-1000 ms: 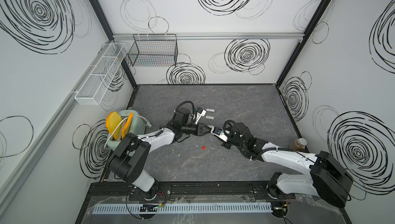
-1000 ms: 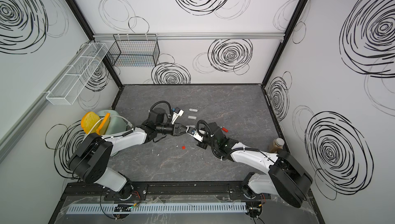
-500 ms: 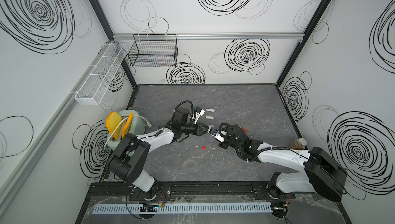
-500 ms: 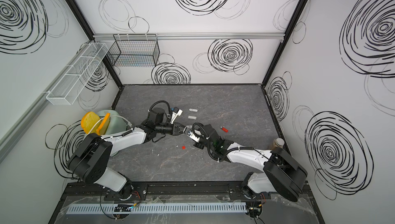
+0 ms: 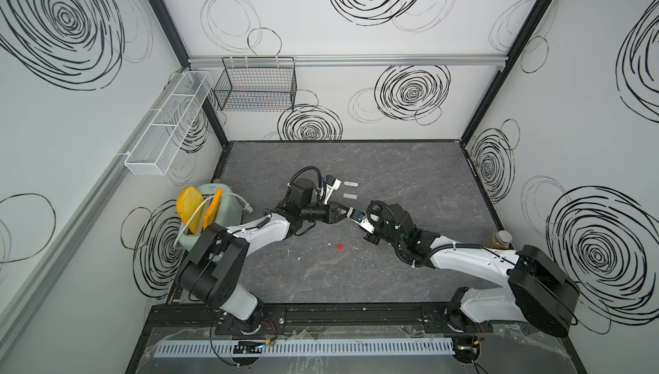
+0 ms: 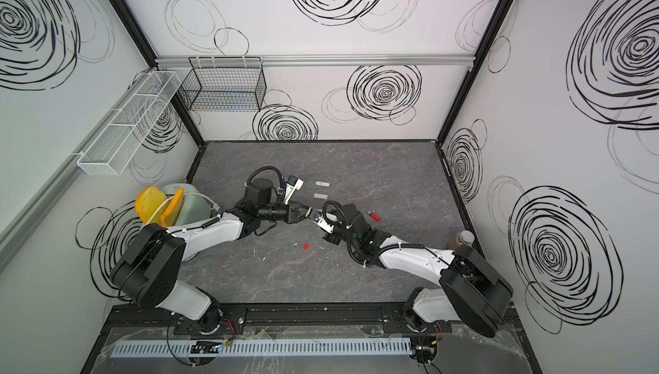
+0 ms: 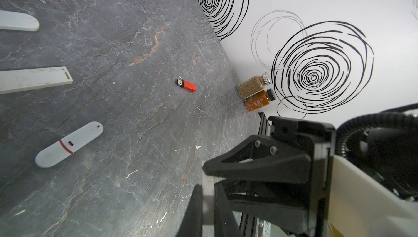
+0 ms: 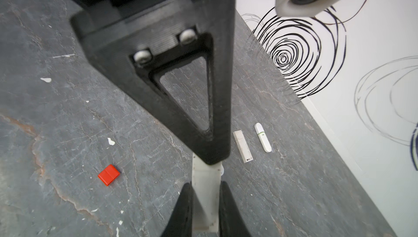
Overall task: Close the usb drive cover
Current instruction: Close the cover of the USB drive.
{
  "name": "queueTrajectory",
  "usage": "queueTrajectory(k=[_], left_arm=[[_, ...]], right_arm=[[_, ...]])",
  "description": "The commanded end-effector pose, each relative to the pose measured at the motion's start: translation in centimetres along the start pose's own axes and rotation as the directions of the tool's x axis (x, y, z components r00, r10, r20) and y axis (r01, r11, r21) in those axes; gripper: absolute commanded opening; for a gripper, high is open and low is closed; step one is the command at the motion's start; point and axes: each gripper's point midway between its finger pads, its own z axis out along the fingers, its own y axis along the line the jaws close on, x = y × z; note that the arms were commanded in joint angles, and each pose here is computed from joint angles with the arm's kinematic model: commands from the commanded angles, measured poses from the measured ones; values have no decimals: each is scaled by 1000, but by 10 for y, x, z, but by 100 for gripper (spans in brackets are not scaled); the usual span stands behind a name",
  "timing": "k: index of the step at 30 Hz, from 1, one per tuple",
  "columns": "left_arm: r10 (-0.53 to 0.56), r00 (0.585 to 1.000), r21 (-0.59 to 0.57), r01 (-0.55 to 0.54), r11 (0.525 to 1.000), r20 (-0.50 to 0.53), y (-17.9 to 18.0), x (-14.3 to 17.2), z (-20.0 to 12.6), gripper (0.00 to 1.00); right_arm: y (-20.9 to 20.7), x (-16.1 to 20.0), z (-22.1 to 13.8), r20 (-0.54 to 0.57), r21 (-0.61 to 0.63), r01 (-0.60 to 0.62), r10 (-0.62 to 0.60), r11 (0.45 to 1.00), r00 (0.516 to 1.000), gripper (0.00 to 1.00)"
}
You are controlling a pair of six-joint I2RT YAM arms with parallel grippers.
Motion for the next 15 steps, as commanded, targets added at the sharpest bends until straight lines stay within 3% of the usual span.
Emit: queueTrajectory(k=[1,7,11,15], left_arm=[[5,998,64,-1,998,-69,-16,19,11,0],[5,998,62,-1,998,-65,-15,19,10,0],[-8,999,39,10,999,-32,-10,11,6,0],[-35,999,-11,36,999,39,6,-3,-6,0]], right_arm=[[6,-130,-34,471,51,136,-144,989,870,0],[-22,-125,-30,436,60,31,-54,998,898,1],[-27,-91,-24,330,49,-15,-2,999,944,34],[-21,-52,-33,226,36,-40,31,999,974,44]])
